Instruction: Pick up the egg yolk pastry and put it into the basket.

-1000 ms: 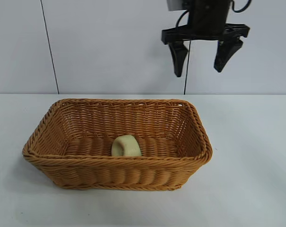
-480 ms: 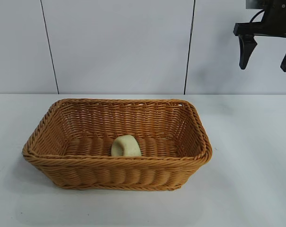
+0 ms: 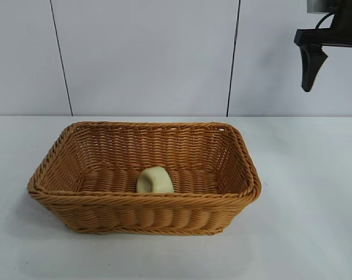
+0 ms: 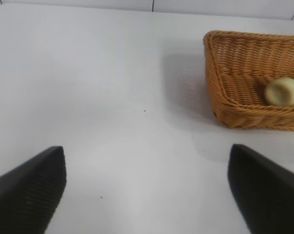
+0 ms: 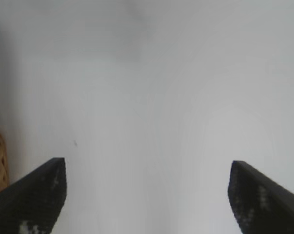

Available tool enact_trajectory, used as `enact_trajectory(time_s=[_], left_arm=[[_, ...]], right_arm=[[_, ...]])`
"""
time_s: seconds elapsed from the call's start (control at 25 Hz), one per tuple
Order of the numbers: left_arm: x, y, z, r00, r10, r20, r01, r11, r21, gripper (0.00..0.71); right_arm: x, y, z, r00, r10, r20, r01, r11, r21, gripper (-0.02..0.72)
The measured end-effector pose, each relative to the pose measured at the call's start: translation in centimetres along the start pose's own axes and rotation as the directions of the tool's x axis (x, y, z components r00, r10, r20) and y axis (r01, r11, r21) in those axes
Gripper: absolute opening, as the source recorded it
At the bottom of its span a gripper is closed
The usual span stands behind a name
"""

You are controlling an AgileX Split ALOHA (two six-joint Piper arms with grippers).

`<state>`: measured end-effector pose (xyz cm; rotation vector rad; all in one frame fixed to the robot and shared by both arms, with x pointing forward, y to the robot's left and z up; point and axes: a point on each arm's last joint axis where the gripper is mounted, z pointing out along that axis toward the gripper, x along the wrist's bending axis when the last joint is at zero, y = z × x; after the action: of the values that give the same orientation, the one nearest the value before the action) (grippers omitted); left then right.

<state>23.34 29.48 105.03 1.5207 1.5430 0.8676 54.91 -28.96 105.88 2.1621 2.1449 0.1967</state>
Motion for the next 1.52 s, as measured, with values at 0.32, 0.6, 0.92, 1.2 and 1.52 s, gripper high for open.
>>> enact_trajectory(time_s=[0.32,0.6,0.92,1.2,1.52], left_arm=[[0.0,0.0,0.0,1.000,0.000,0.000,0.000,1.000,0.000,0.695],[0.0,0.0,0.0,1.000,0.000,0.000,0.000,1.000,0.000,0.695],[0.0,0.0,0.0,1.000,0.000,0.000,0.000,1.000,0.000,0.695],[0.0,0.0,0.0,1.000,0.000,0.000,0.000,1.000,0.000,0.695],[0.0,0.0,0.0,1.000,0.000,0.000,0.000,1.000,0.000,0.695]], right_arm=[[-0.3,-12.2,-1.5,1.000,-0.017,-0.002,0.016,0.997,-0.076,0.624],[-0.6,-19.5,-0.6,0.999,-0.043,0.002,0.041,0.955,-0.294,0.624],[-0.7,-24.5,-2.3,0.997,-0.075,0.021,0.075,0.846,-0.528,0.624],[-0.8,-27.8,-3.9,0.997,-0.074,0.030,0.074,0.706,-0.704,0.624],[-0.9,-31.0,-4.6,0.997,-0.073,0.039,0.073,0.545,-0.835,0.624]])
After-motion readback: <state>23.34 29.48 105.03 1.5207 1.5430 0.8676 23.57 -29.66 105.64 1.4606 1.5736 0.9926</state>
